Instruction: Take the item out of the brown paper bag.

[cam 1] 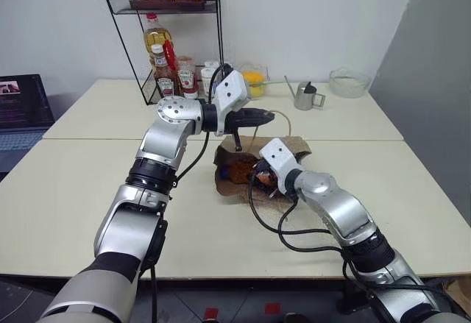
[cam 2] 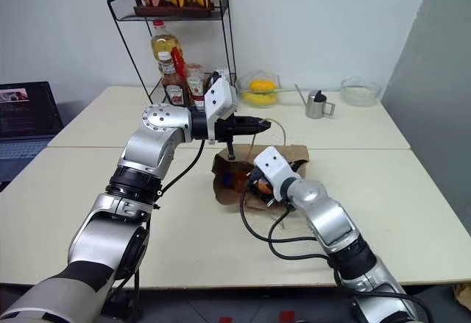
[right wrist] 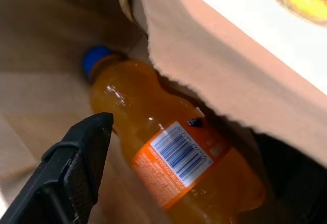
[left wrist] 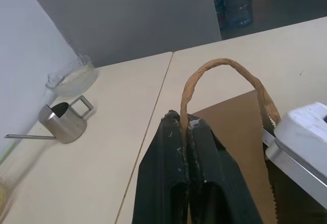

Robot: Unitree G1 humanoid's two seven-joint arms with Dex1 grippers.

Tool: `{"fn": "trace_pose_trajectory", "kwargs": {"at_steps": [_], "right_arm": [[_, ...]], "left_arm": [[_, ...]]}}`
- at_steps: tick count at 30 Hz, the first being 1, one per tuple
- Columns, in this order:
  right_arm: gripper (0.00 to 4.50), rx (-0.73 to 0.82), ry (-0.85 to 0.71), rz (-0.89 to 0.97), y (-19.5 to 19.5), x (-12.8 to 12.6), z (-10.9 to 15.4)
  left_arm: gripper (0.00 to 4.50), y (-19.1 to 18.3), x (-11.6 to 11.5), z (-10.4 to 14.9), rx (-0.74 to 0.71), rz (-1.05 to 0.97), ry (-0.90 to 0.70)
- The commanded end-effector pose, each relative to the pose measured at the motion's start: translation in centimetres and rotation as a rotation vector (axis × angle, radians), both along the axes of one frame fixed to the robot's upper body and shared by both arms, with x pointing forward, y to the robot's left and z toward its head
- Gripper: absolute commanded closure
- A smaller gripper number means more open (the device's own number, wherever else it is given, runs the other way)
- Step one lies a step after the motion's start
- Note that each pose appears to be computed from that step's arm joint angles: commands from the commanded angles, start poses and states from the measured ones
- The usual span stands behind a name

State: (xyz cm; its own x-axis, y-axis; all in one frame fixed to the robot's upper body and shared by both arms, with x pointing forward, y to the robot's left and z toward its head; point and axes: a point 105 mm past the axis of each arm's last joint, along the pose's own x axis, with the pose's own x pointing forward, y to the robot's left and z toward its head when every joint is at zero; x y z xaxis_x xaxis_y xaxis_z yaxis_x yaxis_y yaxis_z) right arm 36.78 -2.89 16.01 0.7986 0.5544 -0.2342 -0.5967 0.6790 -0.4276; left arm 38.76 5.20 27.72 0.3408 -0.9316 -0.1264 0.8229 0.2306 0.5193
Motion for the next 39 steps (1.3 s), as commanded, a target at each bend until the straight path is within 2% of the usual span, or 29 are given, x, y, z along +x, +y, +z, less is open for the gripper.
{"fn": "trace_pose_trajectory", "kwargs": {"at_steps": [1, 9, 14, 21, 30, 38, 39], "right_arm": [[0.02, -0.034, -0.125, 0.053, 0.5, -0.6, 1.6], [0.02, -0.296, -0.319, 0.211, 0.7, -2.2, 0.1], [0.02, -0.416, -0.385, 0.255, 0.9, -1.8, -0.6], [0.02, -0.581, -0.355, 0.246, 0.9, 0.6, -2.0], [0.02, -0.737, -0.232, 0.315, 0.6, 1.5, -4.1], [0.02, -0.786, -0.219, 0.324, 0.6, 2.1, -4.5], [0.19, -0.788, -0.219, 0.320, 0.5, 2.3, -4.5]], "left_arm": [[4.50, 0.3, -0.4, 1.6, -0.030, 0.000, -0.056], [4.50, 0.5, -0.2, 1.6, -0.035, 0.012, -0.060], [4.50, 0.3, -0.1, 1.8, -0.037, 0.011, -0.065], [4.50, -0.1, -0.1, 1.8, -0.039, 0.005, -0.066], [4.50, -0.1, 0.0, 1.9, -0.042, 0.009, -0.071], [4.50, 0.0, 0.0, 2.0, -0.046, 0.014, -0.073], [4.50, 0.1, 0.0, 2.0, -0.047, 0.015, -0.073]]}}
